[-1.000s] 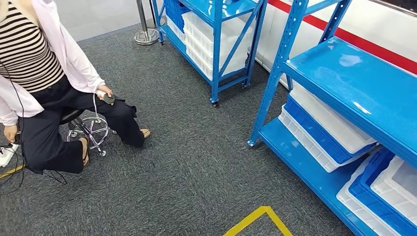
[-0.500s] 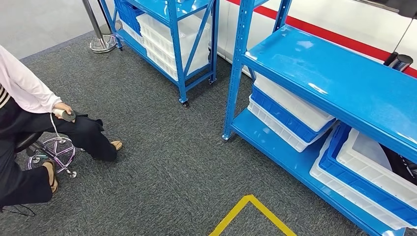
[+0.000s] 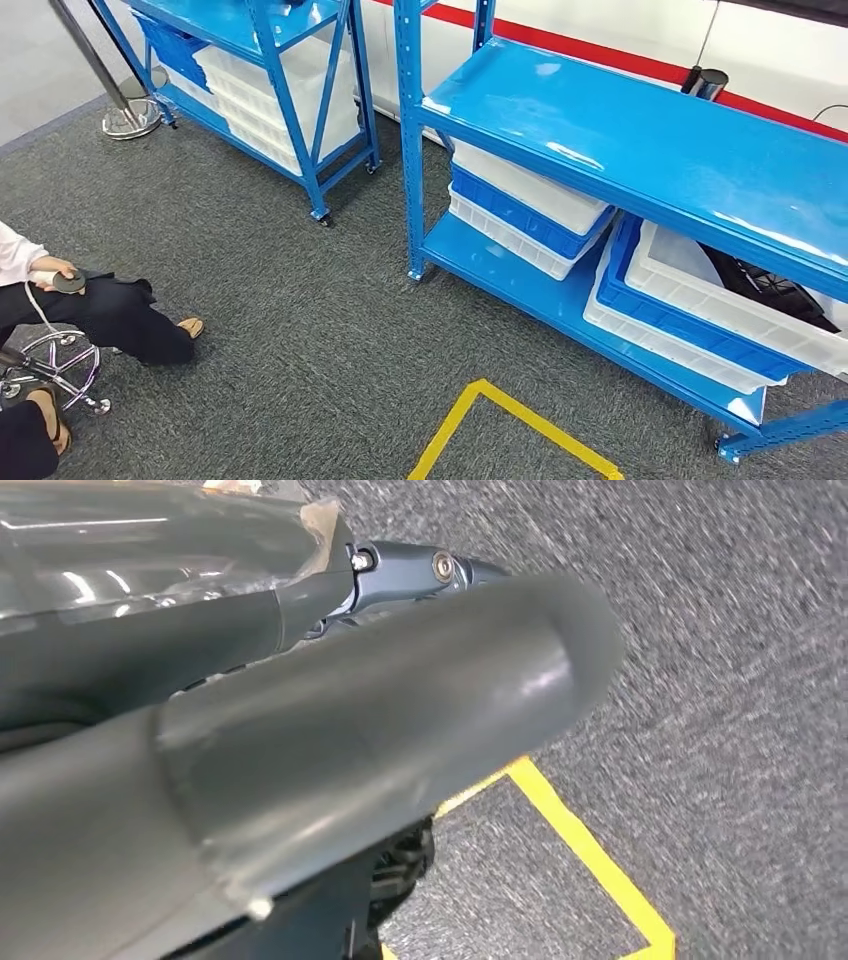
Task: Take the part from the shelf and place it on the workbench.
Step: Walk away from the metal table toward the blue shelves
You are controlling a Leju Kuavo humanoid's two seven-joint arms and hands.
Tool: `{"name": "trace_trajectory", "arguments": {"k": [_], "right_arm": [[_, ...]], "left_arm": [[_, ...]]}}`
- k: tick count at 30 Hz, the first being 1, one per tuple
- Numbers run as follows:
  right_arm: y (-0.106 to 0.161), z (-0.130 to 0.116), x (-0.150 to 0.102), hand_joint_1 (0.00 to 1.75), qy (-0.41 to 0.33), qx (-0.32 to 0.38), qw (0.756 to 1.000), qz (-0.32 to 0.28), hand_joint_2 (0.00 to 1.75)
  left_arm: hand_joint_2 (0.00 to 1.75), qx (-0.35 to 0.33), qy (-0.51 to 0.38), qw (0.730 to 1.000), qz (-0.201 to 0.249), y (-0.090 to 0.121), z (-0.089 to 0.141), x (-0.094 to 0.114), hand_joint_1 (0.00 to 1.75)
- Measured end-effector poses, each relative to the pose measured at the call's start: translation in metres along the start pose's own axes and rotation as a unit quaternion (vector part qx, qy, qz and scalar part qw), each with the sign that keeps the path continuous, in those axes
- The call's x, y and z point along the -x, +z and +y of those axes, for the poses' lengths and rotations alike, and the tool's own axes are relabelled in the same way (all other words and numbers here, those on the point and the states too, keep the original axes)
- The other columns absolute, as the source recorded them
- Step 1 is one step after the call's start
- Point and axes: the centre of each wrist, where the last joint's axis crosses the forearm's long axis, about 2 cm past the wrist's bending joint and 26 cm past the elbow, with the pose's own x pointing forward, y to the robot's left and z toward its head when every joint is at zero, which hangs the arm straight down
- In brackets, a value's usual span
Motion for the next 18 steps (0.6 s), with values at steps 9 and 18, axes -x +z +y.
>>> {"name": "trace_trajectory", "arguments": {"k": [9,18], "right_arm": [[0.0004,0.0009,0.0015,0.00,0.000,-0.001,1.000,0.001,0.00],[0.0009,0.0018,0.0013,0.00,0.001,-0.002,1.000,-0.003,0.00]], "left_arm": [[0.00,-0.002,0.001,1.000,0.000,0.0010,0.0022,0.0016,0.00],[0.00,-0.003,0.003,1.000,-0.003,0.0000,0.0025,-0.0005,0.00]]}}
